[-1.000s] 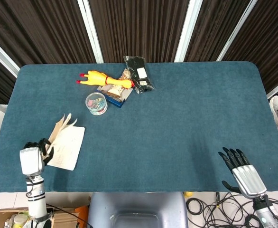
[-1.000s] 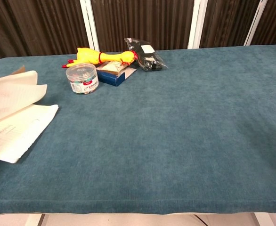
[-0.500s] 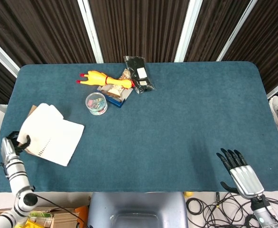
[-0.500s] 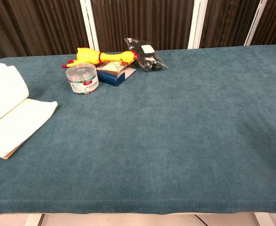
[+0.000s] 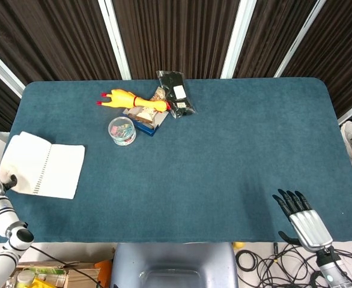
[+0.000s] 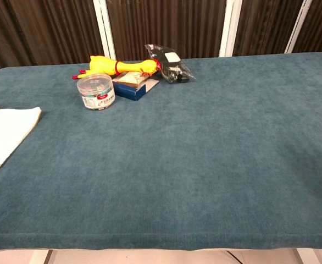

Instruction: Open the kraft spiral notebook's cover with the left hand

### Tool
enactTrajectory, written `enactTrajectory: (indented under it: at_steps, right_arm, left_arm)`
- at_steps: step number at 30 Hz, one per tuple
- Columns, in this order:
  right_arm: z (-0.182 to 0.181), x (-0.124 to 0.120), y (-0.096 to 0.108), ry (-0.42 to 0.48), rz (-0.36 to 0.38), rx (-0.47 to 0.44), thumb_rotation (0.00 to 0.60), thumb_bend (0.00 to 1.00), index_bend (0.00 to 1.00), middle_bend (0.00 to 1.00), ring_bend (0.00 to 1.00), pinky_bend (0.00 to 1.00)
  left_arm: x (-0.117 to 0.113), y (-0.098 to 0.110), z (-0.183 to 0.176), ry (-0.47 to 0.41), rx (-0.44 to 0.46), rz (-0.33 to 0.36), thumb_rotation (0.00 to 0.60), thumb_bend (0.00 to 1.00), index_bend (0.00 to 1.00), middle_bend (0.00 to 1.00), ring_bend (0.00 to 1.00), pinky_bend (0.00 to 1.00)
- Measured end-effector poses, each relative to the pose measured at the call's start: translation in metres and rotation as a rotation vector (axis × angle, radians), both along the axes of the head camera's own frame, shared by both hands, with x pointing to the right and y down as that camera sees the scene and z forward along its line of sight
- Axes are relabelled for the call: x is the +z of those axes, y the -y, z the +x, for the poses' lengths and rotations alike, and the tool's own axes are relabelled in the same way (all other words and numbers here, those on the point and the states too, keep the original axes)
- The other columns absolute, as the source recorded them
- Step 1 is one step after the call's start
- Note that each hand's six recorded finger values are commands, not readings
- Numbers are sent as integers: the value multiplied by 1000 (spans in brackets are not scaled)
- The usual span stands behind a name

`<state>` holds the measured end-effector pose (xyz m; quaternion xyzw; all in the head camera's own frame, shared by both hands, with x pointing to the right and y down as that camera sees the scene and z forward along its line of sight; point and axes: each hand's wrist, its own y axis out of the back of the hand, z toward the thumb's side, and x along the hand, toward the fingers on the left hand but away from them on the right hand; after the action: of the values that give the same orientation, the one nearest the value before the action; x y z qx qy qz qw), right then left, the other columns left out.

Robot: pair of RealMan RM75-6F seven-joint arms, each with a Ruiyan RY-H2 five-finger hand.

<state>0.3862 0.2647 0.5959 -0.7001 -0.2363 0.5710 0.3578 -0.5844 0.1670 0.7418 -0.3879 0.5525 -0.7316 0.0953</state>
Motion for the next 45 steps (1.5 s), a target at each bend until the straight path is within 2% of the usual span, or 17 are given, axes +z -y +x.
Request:
enactTrajectory:
  at_steps: [3, 9, 12, 15, 16, 18, 20, 23, 28, 31, 33, 36, 38, 41, 45]
  right_arm:
    - [1, 0, 0, -4, -1, 2, 600, 174, 0, 0, 0, 0]
    - [-1, 2, -2, -8, -11, -5, 600, 174, 0, 0, 0, 0]
    - [-1, 2, -2, -7, -11, -5, 600, 175, 0, 0, 0, 0]
    - [-1, 1, -3, -6, -11, -3, 600, 174, 0, 0, 0, 0]
    - [-1, 1, -2, -7, -11, -2, 600, 174, 0, 0, 0, 0]
    - [0, 1, -2, -9, -12, -2, 600, 174, 0, 0, 0, 0]
    - [0, 1, -3, -9, -14, -4, 600, 174, 0, 0, 0, 0]
    - [-1, 3, -2, -14, -18, -6, 600, 175, 0, 0, 0, 0]
    - [-2, 3, -2, -14, -19, -7, 600, 174, 0, 0, 0, 0]
    - [-2, 1, -3, -13, -13, -6, 600, 174, 0, 0, 0, 0]
    - [-2, -1, -2, -12, -4, -4, 600, 174, 0, 0, 0, 0]
    - [0, -7, -1, -12, 27, 6, 600, 174, 0, 0, 0, 0]
    - [2, -14, 0, -15, 60, 19, 600, 174, 0, 0, 0, 0]
    - [6, -25, 0, -31, 116, 37, 600, 174, 0, 0, 0, 0]
    - [9, -36, -4, -45, 157, 48, 600, 174, 0, 0, 0, 0]
  left_arm:
    - [1, 0, -4, 81, 63, -82, 600, 335, 0, 0, 0, 75]
    - [3, 1, 1, 144, 170, -152, 600, 273, 0, 0, 0, 59]
    - [8, -2, 0, 150, 197, -221, 600, 271, 0, 0, 0, 44]
    - [14, -6, 0, 121, 198, -258, 600, 275, 0, 0, 0, 45]
    - [14, -6, -1, 115, 194, -252, 590, 269, 0, 0, 0, 46]
    - [10, -4, -3, 102, 177, -213, 502, 240, 0, 0, 0, 47]
    - [6, -2, -6, 80, 160, -165, 387, 206, 0, 0, 0, 41]
    - [-3, 3, -8, 36, 141, -73, 354, 188, 0, 0, 0, 35]
    - [-25, 13, -12, -24, 158, 108, 348, 193, 0, 0, 0, 29]
    - [-40, 15, -10, -36, 202, 193, 364, 244, 0, 0, 0, 31]
    - [-52, 15, -6, -35, 255, 245, 402, 270, 0, 0, 0, 41]
    - [-72, 6, 7, -53, 384, 303, 571, 282, 0, 0, 0, 45]
    - [-85, -4, 19, -80, 473, 319, 597, 286, 0, 0, 0, 41]
    - [-101, -33, 44, -157, 589, 280, 600, 295, 0, 0, 0, 35]
    - [-122, -94, 92, -259, 697, 156, 600, 295, 0, 0, 0, 35]
